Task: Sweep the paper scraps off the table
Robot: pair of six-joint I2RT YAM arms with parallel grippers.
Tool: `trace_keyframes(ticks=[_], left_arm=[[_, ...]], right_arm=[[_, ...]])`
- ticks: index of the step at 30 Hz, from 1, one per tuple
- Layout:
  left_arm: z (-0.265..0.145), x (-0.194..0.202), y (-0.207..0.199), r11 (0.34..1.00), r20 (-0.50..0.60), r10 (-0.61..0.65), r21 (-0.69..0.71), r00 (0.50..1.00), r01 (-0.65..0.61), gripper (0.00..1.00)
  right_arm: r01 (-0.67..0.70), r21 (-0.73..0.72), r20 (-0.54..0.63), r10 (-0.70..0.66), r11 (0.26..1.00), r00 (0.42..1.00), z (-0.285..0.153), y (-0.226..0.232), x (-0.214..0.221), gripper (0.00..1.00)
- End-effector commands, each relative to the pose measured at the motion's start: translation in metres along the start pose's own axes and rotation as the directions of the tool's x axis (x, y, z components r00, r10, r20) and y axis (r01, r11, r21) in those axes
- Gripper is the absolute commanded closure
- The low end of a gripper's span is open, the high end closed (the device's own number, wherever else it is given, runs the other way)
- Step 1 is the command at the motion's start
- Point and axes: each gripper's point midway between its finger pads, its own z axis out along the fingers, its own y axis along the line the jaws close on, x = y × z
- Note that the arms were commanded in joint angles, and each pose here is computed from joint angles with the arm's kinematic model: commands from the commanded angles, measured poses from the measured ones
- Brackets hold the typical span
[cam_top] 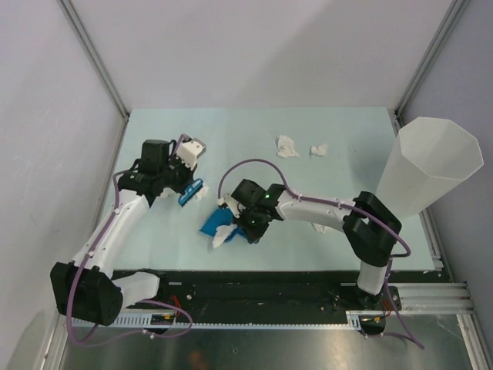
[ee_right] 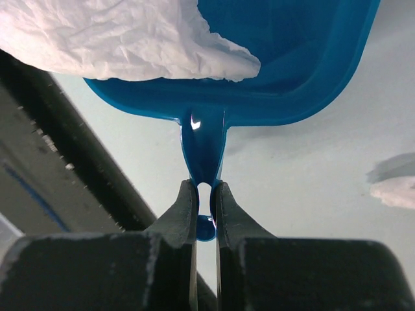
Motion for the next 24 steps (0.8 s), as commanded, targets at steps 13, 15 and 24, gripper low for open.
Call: trace_keyframes(ticks=[13, 15, 24], left_arm=[[-0.022, -0.022, 0.017, 0.996, 0.077, 0.021, -0.087, 0.997, -0.014, 1.00], [-0.021, -0.022, 0.014, 0.997, 0.079, 0.018, -0.071, 0.997, -0.012, 1.00], [-0.010, -0.017, 0.008, 1.000, 0.060, -0.001, -0.022, 0.998, 0.003, 1.00]], right_arm=[[-0.355, 0.150, 0.347, 0.287, 0.923, 0.893, -0.171, -0.091, -0.014, 1.00], [-0.391, 0.168, 0.388, 0.304, 0.905, 0.870, -0.190, -0.101, -0.015, 1.00], [-0.542, 0.244, 0.515, 0.366, 0.804, 0.775, -0.263, -0.155, -0.014, 1.00]])
